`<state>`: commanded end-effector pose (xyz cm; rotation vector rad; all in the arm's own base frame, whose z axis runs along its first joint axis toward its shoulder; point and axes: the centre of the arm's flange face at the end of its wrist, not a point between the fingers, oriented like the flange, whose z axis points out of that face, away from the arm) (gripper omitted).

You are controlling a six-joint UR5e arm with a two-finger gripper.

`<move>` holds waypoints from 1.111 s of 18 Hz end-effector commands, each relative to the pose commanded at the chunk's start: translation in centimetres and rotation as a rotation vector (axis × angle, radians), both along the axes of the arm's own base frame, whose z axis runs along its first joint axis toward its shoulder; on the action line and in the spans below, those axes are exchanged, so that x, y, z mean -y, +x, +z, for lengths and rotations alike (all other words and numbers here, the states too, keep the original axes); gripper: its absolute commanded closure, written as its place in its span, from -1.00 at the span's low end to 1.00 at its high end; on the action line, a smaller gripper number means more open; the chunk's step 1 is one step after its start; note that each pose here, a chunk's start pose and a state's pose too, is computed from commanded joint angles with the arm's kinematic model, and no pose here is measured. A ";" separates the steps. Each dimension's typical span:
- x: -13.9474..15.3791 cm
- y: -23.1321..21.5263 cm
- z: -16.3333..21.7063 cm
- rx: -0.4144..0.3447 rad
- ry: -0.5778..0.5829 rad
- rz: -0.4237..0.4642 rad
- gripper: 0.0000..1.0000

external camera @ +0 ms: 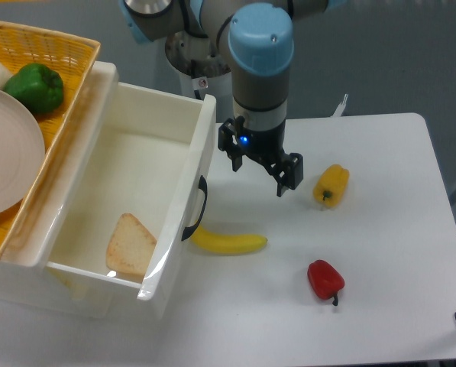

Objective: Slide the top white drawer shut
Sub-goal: 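Move the gripper down toward the front face of the open white drawer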

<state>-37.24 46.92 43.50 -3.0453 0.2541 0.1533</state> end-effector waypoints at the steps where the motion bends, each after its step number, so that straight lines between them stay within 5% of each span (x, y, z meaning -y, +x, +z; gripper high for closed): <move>1: 0.1 -0.3 -0.5 0.005 -0.004 0.005 -1.00; 12: 0.2 -2.4 -4.0 -0.014 -0.081 0.029 -1.00; 20: -0.2 -2.8 -5.8 0.012 -0.092 0.142 -1.00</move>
